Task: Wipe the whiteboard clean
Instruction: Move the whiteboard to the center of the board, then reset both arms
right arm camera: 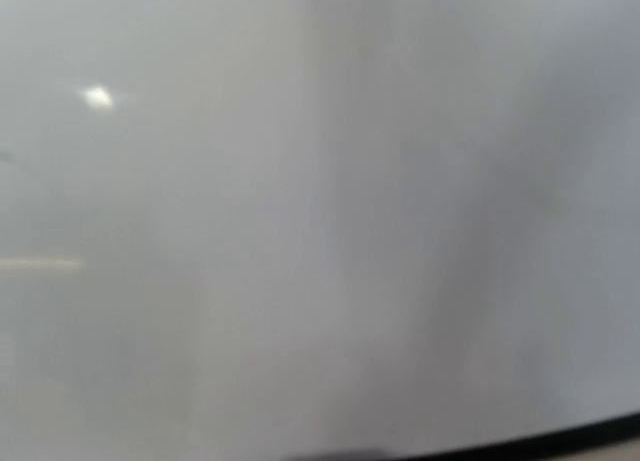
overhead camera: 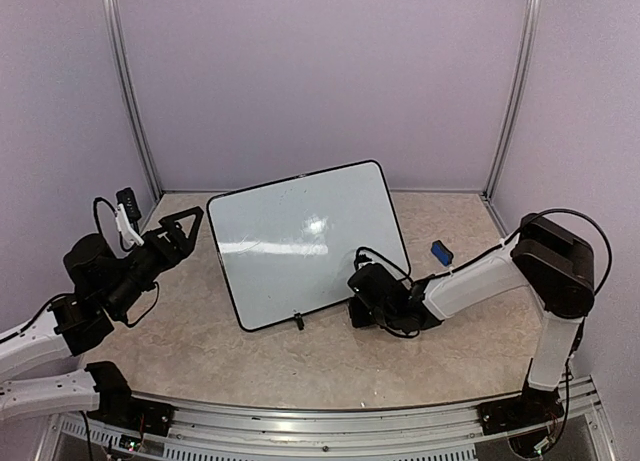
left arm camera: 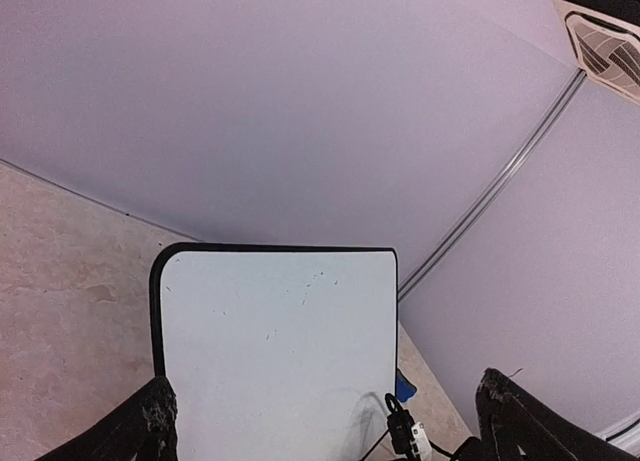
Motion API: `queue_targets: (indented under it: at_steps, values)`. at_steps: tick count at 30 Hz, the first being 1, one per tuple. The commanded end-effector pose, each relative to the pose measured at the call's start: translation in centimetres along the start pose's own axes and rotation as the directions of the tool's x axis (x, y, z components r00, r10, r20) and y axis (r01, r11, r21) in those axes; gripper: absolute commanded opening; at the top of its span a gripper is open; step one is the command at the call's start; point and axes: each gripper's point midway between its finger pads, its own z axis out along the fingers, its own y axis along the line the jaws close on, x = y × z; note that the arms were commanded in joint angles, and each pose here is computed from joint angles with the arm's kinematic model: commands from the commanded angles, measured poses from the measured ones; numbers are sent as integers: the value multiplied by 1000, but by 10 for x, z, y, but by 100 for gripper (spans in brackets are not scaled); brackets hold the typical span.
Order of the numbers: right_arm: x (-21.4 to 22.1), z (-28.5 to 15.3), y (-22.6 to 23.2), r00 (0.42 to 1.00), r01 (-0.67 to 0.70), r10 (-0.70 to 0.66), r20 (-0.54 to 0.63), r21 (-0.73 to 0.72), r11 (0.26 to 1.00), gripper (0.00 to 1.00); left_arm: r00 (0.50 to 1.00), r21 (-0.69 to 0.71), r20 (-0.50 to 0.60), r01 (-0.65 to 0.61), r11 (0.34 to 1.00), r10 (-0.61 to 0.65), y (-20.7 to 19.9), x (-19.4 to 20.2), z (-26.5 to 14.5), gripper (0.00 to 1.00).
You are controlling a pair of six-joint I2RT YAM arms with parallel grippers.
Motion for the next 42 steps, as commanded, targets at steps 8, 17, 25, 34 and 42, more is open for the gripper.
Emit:
queue_targets:
  at_steps: [8, 17, 25, 34, 42]
  values:
    - [7, 55, 44, 997, -57, 57, -57, -10, 998, 18, 1000, -36, -8, -3, 999, 2, 10, 5, -2, 99]
    - [-1, 58, 63, 999, -40, 39, -37, -36, 999, 29, 1000, -39, -10, 1, 999, -2, 12, 7, -3, 99]
    - [8, 41, 75, 1000, 21, -22, -19, -71, 997, 58, 1000, -39, -26, 7, 999, -8, 13, 11, -2, 99]
    - [22, -8, 54, 990, 137, -137, 27, -32, 990, 98, 995, -52, -95, -20, 998, 15, 21, 35, 0, 99]
    - [-4, -69, 29, 965, 216, -214, 150, 3, 976, 99, 982, -57, -175, -86, 995, 75, 23, 63, -1, 99]
